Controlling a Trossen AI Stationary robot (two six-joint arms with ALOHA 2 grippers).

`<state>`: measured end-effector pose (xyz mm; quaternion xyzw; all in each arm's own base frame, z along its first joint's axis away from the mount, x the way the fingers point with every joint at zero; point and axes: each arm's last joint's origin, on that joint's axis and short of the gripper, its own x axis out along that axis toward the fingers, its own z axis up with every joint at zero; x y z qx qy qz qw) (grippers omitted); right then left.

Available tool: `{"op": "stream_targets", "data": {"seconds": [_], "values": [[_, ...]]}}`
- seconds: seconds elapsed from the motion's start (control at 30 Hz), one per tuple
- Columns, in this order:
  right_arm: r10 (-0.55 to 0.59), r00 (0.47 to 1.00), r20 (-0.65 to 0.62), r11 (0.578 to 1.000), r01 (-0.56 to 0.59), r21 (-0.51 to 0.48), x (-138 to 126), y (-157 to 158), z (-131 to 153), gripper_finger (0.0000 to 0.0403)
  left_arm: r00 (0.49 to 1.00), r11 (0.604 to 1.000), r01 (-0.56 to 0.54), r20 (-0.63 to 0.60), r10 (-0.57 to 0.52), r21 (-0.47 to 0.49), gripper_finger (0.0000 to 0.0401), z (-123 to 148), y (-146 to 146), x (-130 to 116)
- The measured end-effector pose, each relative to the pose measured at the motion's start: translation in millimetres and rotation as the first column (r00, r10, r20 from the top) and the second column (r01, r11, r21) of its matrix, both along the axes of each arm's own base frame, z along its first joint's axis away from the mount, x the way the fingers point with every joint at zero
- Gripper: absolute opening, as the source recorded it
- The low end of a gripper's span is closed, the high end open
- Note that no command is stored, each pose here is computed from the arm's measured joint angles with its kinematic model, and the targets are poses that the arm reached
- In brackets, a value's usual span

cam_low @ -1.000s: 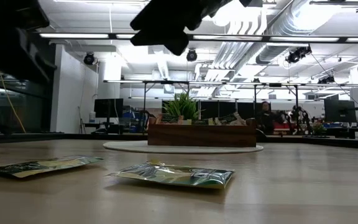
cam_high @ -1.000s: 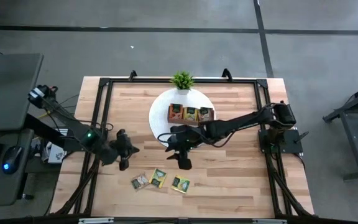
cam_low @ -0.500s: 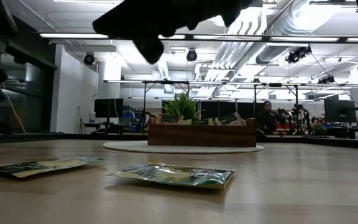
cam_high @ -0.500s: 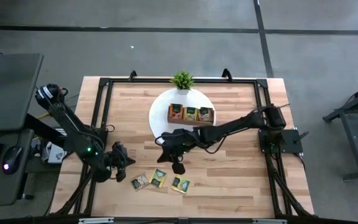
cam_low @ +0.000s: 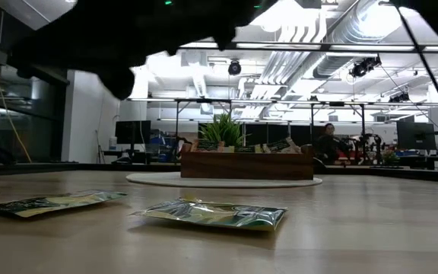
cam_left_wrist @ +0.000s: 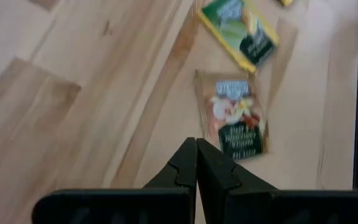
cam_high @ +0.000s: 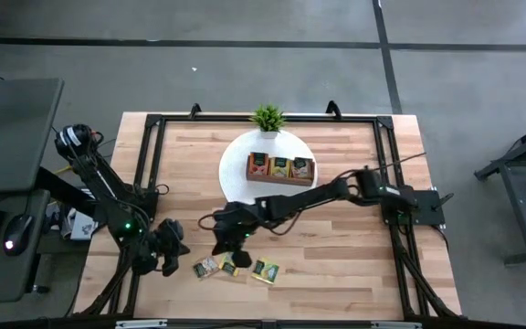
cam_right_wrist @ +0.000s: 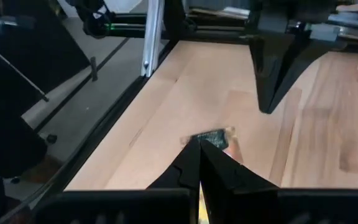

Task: Pick & Place Tea
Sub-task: Put the brown tea bag into the right section of the wooden organizer

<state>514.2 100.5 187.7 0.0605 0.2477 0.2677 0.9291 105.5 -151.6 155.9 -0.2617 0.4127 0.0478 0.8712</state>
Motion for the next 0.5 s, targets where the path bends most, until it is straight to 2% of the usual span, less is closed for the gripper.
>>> {"op": "stream_targets", "data": {"seconds": [0.2,0.5], "values": [[0.039,0.997,-0.063,0.998,-0.042,-0.046,25,12,-14,0.0001,0.998,0.999,0.027,-0.064,-0.029,-0.042,0.0,-1,-2,-2],[0.032,0.987,-0.158,0.992,-0.051,-0.118,28,32,-46,0.0,0.994,0.998,0.038,-0.099,-0.043,-0.057,0.0,-3,-2,-2]]}}
